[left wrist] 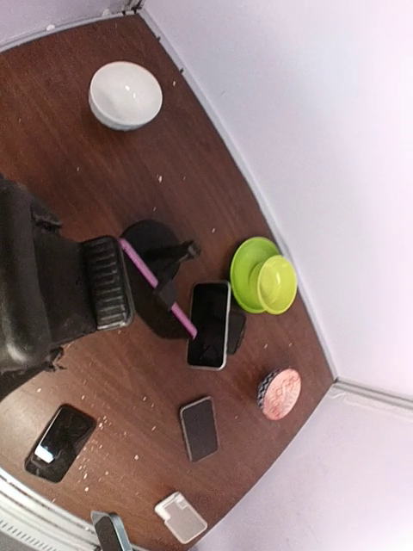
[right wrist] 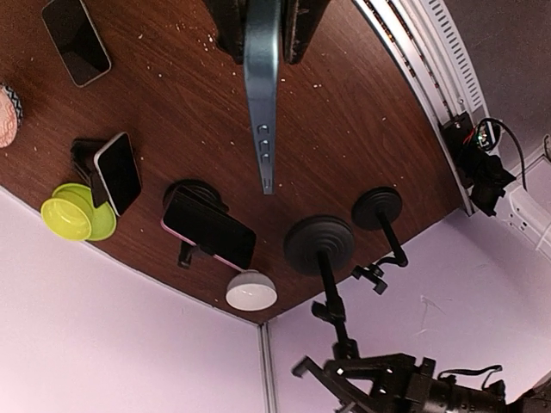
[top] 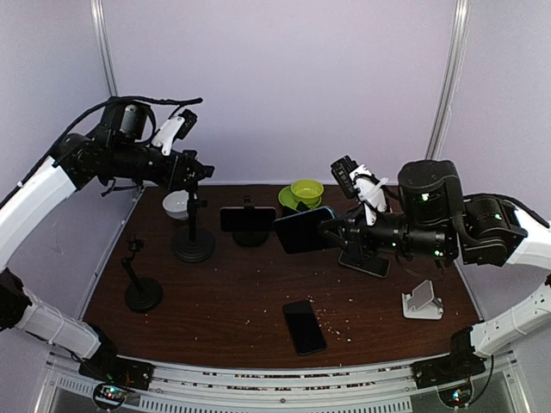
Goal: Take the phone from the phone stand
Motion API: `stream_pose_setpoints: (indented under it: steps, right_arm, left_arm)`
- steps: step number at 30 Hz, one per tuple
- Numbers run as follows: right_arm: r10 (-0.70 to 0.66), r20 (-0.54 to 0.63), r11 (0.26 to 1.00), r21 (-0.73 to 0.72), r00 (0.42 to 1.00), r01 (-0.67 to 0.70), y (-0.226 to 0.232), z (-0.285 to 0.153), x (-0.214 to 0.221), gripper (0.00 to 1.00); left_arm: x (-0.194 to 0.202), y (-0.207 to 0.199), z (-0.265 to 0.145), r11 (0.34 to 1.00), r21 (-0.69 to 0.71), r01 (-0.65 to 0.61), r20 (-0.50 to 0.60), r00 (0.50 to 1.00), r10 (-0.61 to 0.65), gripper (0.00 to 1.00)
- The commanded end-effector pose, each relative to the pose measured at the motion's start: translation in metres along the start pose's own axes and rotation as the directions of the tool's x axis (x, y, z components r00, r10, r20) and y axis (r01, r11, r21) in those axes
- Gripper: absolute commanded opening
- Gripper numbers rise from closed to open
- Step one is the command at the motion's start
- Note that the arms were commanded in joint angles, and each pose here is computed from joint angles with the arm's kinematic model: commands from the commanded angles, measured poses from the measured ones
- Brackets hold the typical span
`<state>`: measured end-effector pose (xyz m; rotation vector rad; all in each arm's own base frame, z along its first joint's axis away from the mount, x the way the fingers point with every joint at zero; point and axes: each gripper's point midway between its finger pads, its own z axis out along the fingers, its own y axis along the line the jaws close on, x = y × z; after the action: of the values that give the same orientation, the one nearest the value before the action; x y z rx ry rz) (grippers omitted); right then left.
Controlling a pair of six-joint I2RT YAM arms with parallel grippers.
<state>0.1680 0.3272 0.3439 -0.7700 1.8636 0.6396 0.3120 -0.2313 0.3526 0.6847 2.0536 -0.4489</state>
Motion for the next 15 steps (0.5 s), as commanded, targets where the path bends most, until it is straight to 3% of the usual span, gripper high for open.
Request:
stream_pose_setpoints:
  steps: [1,15]
  right_arm:
    - [0.172,0.085,0.981,0.074,0.981,-0.179,-0.029,-0.010,-0.002,0.00]
    - [0.445,0.141,0.866,0.185,0.885,-0.465,-0.095,-0.023,0.064,0.00]
  left_arm:
    - [-0.048,0.050,-0.017,0.983,-0.171,-0.063,0.236,0.966,0.103,0.00]
    - [-0.022,0.137,0.028,0.968,-0.247,0.044,0.376,0.925,0.054,0.00]
